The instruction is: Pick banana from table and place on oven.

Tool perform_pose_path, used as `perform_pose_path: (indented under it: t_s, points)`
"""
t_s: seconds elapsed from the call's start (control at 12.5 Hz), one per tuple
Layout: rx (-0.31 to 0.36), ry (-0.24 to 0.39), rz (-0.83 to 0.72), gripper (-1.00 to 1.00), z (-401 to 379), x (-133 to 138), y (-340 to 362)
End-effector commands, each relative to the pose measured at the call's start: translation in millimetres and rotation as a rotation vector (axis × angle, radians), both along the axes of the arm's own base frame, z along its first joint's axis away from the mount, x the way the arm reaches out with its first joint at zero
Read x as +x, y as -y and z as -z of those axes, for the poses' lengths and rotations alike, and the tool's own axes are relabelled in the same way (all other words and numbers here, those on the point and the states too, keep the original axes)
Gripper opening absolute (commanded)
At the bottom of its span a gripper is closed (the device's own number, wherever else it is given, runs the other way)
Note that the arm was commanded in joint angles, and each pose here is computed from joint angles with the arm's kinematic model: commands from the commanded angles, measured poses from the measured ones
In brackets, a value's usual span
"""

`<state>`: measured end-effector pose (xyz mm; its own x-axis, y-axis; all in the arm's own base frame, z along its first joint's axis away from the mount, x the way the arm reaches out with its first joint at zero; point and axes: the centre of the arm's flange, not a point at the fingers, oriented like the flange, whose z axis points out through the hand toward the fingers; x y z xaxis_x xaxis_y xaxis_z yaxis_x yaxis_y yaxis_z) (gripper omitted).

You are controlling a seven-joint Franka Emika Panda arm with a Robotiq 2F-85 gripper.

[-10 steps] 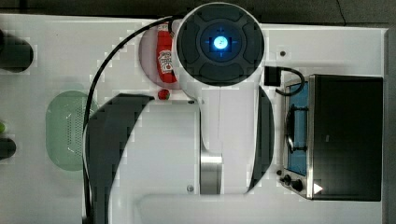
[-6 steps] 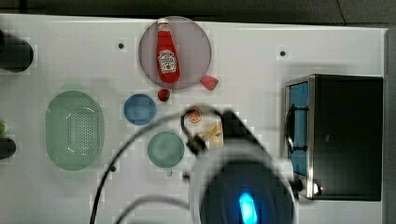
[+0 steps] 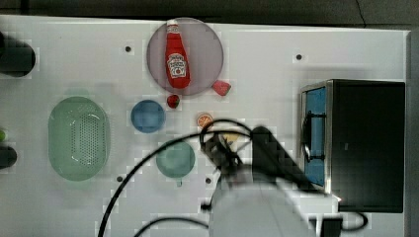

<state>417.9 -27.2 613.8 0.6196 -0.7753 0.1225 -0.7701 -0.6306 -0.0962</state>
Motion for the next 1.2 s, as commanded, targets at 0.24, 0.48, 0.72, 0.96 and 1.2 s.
perform_pose_path:
  t_s: [0.24, 0.48, 0.72, 0.96, 1.2]
  points:
    - [0.022, -0.154, 0.024, 1.0, 136, 45, -9]
    - [0.022, -0.143, 0.021, 1.0, 203, 62, -9]
    - [0.023, -0.154, 0.019, 1.0, 271, 69, -9]
    - [0.025, -0.195, 0.021, 1.0, 336, 68, -9]
    - [0.026, -0.186, 0.022, 1.0, 388, 63, -9]
